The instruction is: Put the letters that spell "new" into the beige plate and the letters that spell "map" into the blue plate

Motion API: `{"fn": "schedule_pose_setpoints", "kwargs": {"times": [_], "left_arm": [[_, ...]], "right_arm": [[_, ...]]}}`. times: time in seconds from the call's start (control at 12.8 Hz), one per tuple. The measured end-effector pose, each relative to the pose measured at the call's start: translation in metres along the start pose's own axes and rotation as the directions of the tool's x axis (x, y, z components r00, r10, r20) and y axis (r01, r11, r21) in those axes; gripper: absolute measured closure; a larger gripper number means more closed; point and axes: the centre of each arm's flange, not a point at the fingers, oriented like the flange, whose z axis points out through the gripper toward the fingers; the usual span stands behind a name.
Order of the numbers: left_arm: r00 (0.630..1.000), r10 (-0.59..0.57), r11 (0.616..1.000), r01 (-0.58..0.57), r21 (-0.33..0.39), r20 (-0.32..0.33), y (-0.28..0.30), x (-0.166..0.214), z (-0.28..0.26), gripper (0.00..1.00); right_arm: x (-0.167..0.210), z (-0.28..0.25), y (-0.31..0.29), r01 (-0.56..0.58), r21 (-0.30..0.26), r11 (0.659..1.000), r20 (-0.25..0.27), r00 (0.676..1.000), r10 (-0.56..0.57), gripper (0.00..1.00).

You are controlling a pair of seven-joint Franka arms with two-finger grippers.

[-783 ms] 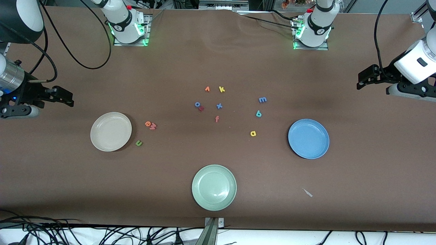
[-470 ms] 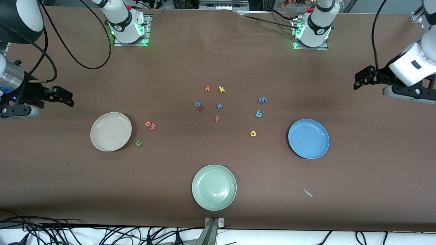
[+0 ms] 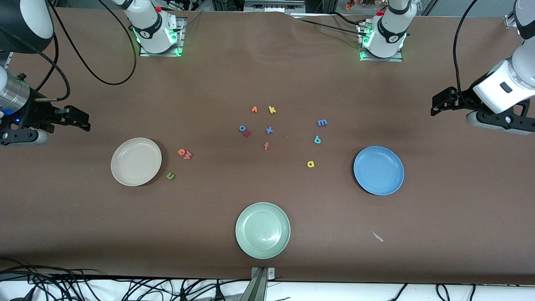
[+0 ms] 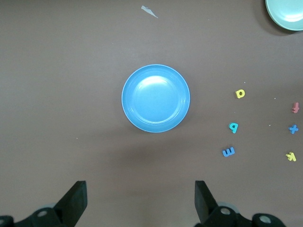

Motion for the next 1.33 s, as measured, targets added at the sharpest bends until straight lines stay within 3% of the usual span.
{"fn": "schedule_pose_setpoints", "kwargs": {"times": [1.33], "left_arm": [[0.999,-0.028,1.000,0.028,-0.002,0.018,-0.001,0.005,0.010,0.00]], "right_arm": [[0.000,0.000,0.000,0.000,0.000,1.000,0.001,1.000,0.000,0.00]]}}
